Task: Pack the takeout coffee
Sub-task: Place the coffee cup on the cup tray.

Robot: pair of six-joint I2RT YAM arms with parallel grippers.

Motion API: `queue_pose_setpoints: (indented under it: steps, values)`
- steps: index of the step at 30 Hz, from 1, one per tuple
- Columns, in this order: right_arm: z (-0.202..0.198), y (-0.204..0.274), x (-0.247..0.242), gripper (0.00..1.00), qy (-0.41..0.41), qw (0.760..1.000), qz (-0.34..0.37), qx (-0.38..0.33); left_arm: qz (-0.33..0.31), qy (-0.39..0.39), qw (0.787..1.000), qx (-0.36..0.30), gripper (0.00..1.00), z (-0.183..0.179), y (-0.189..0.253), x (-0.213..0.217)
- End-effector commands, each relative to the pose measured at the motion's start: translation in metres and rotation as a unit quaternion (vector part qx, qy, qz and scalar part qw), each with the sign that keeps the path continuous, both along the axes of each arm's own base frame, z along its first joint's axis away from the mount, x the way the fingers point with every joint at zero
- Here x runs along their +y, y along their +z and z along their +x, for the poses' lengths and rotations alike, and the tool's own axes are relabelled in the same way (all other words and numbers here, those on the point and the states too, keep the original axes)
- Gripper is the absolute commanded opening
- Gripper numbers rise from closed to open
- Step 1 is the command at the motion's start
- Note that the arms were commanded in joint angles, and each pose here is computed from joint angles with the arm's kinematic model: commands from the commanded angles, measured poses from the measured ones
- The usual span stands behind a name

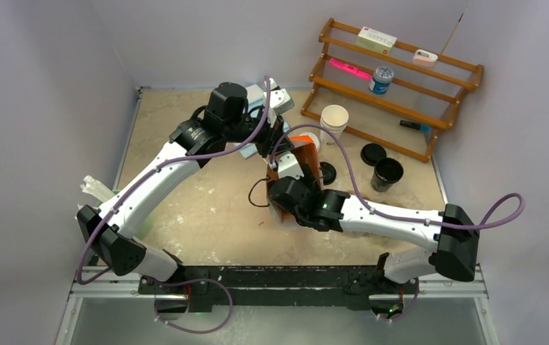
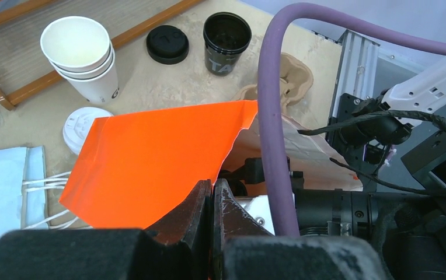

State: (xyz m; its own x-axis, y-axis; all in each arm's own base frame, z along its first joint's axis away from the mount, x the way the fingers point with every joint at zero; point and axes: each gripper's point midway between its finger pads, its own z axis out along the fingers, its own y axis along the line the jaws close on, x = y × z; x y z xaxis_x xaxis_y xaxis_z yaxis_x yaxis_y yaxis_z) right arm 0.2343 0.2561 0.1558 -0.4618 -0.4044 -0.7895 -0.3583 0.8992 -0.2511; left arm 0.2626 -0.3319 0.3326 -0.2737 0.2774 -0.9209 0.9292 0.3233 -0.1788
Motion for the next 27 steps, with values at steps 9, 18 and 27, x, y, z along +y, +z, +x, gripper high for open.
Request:
queue_pose_setpoints:
  steps: [9, 18, 27]
  values:
    - [0.010, 0.008, -0.010, 0.00, -0.022, 0.999, -0.030, -0.001, -0.020, -0.009, 1.000, 0.000, 0.00, -0.004, 0.025, -0.006]
    - [-0.006, 0.030, 0.011, 0.04, 0.040, 0.998, 0.043, 0.027, -0.015, -0.006, 1.000, -0.001, 0.00, 0.000, 0.022, -0.007]
    - [-0.008, 0.060, 0.012, 0.05, 0.055, 0.996, 0.061, 0.015, -0.014, -0.004, 1.000, -0.002, 0.00, 0.001, 0.020, -0.008]
